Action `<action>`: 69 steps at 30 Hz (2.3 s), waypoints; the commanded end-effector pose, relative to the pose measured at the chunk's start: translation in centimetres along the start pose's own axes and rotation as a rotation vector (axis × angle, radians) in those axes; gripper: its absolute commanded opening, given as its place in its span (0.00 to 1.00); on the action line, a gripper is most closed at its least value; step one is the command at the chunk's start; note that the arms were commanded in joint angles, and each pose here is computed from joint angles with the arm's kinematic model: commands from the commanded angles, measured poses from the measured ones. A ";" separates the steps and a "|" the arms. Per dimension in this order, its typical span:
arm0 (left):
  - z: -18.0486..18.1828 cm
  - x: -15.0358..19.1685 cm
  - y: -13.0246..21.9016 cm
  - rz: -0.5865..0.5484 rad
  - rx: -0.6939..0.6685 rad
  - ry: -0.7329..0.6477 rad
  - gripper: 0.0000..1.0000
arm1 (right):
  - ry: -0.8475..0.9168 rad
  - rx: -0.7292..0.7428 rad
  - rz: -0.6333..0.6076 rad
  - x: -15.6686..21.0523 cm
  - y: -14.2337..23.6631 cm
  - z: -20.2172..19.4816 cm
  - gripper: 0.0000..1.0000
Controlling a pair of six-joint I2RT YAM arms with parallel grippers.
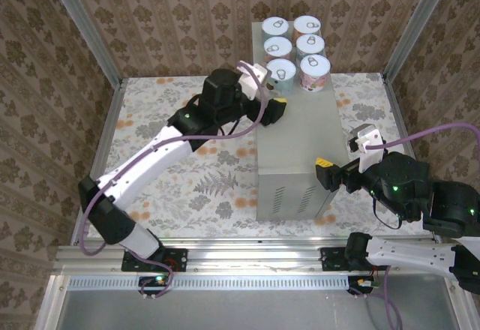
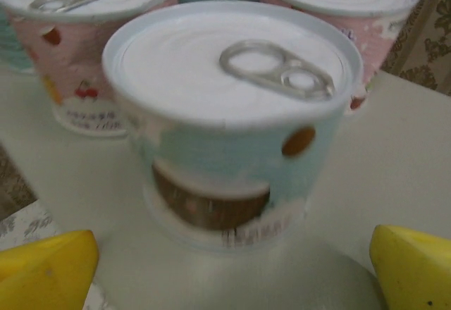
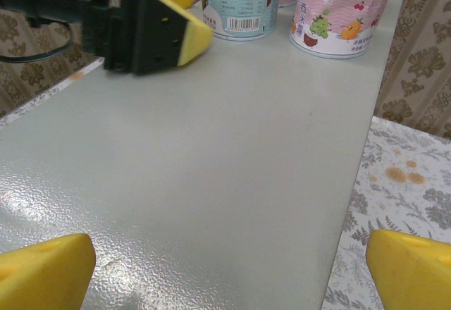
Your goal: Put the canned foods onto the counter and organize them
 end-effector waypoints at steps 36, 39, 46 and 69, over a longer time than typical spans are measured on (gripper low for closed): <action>16.6 15.3 10.1 0.211 -0.605 0.353 1.00 | 0.107 -0.314 -0.034 -8.2 -5.7 8.8 1.00; 18.0 15.7 8.9 0.243 -0.620 0.380 1.00 | 0.120 -0.404 -0.040 -9.1 -5.8 10.3 1.00; 21.2 16.5 5.3 0.307 -0.605 0.453 1.00 | 0.157 -0.474 -0.003 -10.1 -7.0 12.8 1.00; 27.1 18.2 -2.3 0.426 -0.681 0.483 1.00 | 0.264 -0.475 0.224 -8.5 -11.2 16.2 1.00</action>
Point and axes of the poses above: each hand's point on the last joint's axis, 136 mm out from that joint toward the fingers, its own y axis back along the fingers, its own z axis along the line the jaws close on, x = y × z, the point moved 4 cm from there along y, back along the fingers, and after that the axes turned 14 degrees about y, right-handed, at the moved point
